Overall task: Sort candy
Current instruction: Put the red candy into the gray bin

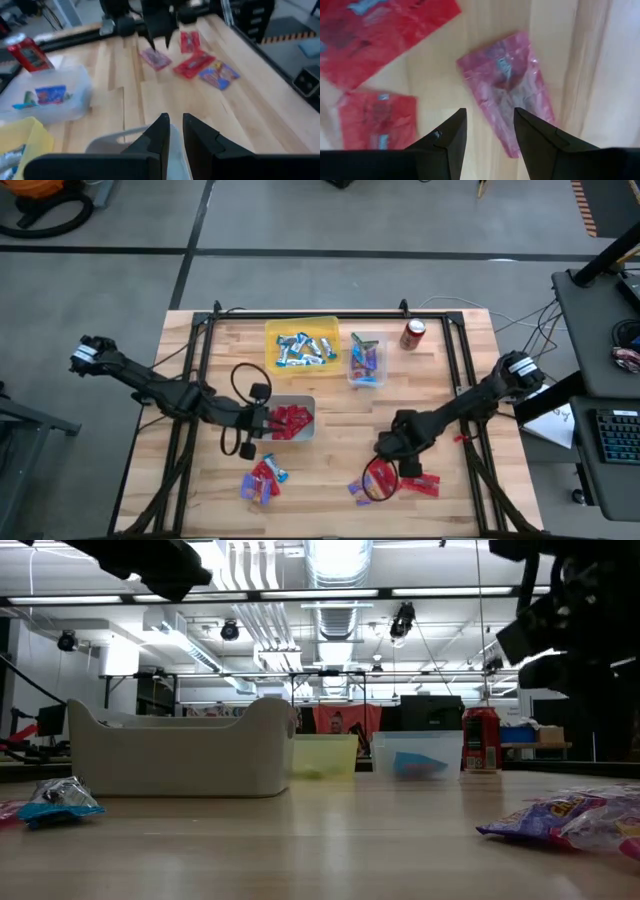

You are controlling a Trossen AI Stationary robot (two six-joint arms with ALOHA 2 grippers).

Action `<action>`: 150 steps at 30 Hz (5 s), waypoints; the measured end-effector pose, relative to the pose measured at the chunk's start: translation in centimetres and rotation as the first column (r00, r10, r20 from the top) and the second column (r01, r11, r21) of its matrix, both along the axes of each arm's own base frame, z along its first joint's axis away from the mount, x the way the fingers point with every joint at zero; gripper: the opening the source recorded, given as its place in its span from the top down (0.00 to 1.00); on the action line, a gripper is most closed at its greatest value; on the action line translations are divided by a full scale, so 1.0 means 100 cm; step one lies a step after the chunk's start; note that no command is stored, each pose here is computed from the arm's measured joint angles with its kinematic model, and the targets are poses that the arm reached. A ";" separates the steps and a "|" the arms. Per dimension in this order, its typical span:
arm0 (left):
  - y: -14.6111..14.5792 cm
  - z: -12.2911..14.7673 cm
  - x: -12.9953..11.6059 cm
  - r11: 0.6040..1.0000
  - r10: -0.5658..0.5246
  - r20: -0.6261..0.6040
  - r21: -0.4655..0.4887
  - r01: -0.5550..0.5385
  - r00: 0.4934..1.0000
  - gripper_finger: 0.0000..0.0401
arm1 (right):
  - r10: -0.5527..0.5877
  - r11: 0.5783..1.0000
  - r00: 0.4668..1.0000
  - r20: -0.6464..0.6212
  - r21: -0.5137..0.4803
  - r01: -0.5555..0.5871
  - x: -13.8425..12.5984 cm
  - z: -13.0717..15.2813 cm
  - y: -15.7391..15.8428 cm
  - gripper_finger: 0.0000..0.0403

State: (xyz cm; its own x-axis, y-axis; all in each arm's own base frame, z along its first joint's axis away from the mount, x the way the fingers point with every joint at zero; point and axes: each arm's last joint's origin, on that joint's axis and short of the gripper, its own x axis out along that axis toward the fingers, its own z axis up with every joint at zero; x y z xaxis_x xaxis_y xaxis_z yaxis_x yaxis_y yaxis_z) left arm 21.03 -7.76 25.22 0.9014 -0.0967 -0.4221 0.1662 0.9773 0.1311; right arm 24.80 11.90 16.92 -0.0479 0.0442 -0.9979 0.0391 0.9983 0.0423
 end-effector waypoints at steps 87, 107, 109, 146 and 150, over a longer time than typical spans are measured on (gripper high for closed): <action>0.000 -0.011 0.031 0.999 0.030 0.147 -0.015 -0.028 0.989 0.91 | 0.027 0.986 0.783 0.622 -0.147 0.082 0.018 -0.061 -0.005 0.32; 0.000 -0.011 0.031 0.999 0.034 0.145 -0.022 -0.031 0.989 0.91 | -0.004 0.999 0.830 0.558 -0.033 0.028 0.032 -0.093 -0.019 0.95; 0.000 -0.011 0.031 0.999 0.035 0.145 -0.024 -0.031 0.989 0.91 | -0.009 0.999 0.814 0.581 -0.021 0.026 0.033 -0.088 -0.019 0.96; -0.014 -0.002 0.058 0.979 -0.198 0.512 0.061 0.194 0.836 0.50 | -0.152 0.926 -0.199 0.968 0.070 -0.371 0.047 0.052 -0.020 0.98; -0.012 -0.003 0.066 0.983 -0.170 0.591 0.051 0.174 0.789 0.48 | -0.151 0.919 -0.210 0.966 0.059 -0.390 0.048 0.055 -0.019 0.98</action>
State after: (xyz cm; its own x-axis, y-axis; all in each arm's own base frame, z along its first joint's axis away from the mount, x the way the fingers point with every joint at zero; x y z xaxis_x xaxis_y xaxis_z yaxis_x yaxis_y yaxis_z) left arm 27.63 -8.98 24.93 0.9432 -0.2745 0.1873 0.2234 0.9410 0.2540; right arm 29.63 9.97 22.38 0.8877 0.4110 0.2075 -0.4351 0.8962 0.0865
